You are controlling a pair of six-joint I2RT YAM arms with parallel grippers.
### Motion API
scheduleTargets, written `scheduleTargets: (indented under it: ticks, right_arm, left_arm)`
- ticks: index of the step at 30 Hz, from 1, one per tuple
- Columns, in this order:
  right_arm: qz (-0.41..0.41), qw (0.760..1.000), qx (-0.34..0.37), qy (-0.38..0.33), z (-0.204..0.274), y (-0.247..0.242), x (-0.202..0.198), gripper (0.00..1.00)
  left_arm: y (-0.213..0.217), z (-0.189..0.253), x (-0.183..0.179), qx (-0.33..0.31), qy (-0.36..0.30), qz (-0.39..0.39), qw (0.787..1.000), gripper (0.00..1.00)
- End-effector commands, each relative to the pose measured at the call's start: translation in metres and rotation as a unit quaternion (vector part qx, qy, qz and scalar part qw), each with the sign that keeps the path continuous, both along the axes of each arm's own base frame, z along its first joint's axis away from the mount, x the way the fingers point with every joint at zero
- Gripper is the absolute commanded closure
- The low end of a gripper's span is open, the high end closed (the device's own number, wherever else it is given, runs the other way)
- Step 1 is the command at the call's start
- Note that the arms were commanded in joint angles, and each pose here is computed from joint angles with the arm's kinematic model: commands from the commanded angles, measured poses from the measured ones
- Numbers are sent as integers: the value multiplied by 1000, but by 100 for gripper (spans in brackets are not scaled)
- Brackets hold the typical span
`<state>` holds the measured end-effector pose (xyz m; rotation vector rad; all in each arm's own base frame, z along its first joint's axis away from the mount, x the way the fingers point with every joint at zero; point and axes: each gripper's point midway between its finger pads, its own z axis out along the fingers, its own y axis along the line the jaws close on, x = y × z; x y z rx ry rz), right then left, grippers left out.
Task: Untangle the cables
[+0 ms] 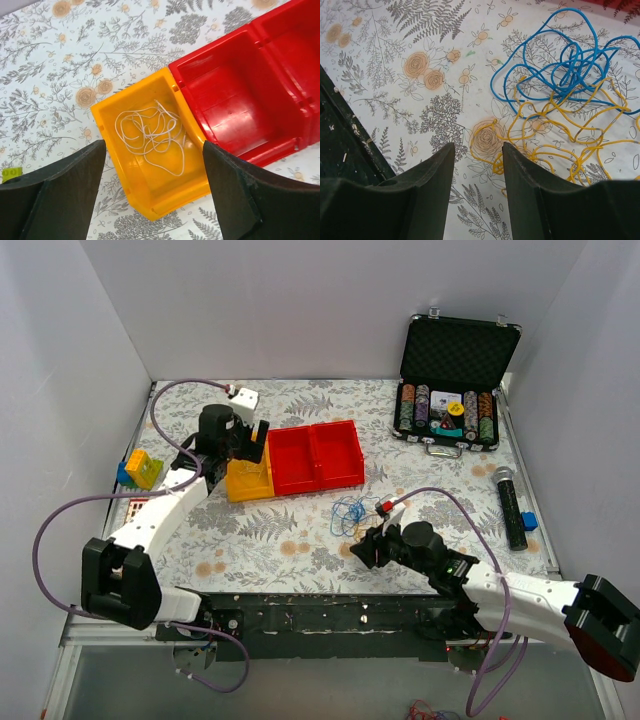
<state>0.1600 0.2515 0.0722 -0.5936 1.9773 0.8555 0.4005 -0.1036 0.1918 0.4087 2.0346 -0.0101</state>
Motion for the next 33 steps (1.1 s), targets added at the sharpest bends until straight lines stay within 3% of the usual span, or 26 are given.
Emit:
scheduleTargets:
  ticks: [1, 4, 7, 12, 16, 20, 27, 33]
  right_arm:
    - [-9, 999, 25, -23, 22, 3, 7, 49]
    - [-17, 999, 24, -28, 23, -1, 8, 49]
    - [-31, 999, 24, -32, 25, -5, 11, 47]
    - [-53, 997, 33, -45, 40, -15, 13, 46]
    - [-86, 994, 33, -59, 51, -31, 17, 45]
    - [-119, 990, 31, -65, 52, -47, 19, 44]
    - [-139, 987, 37, -67, 52, -58, 19, 44]
    - [-140, 987, 35, -75, 58, -59, 21, 45]
  left_arm:
    - [-22, 34, -22, -58, 6, -48, 997, 22]
    - [-72, 37, -63, -79, 16, -186, 979, 14]
    - [-115, 13, -112, -42, 16, -301, 953, 9]
    - [-170, -18, -156, -37, 30, -402, 915, 7]
    - [-204, -34, -146, -33, 27, -414, 909, 7]
    - [-231, -38, -120, -6, -28, -426, 904, 4]
    - [-265, -54, -93, 61, -65, -493, 866, 2]
    - [-273, -75, -109, 88, -47, -574, 813, 4]
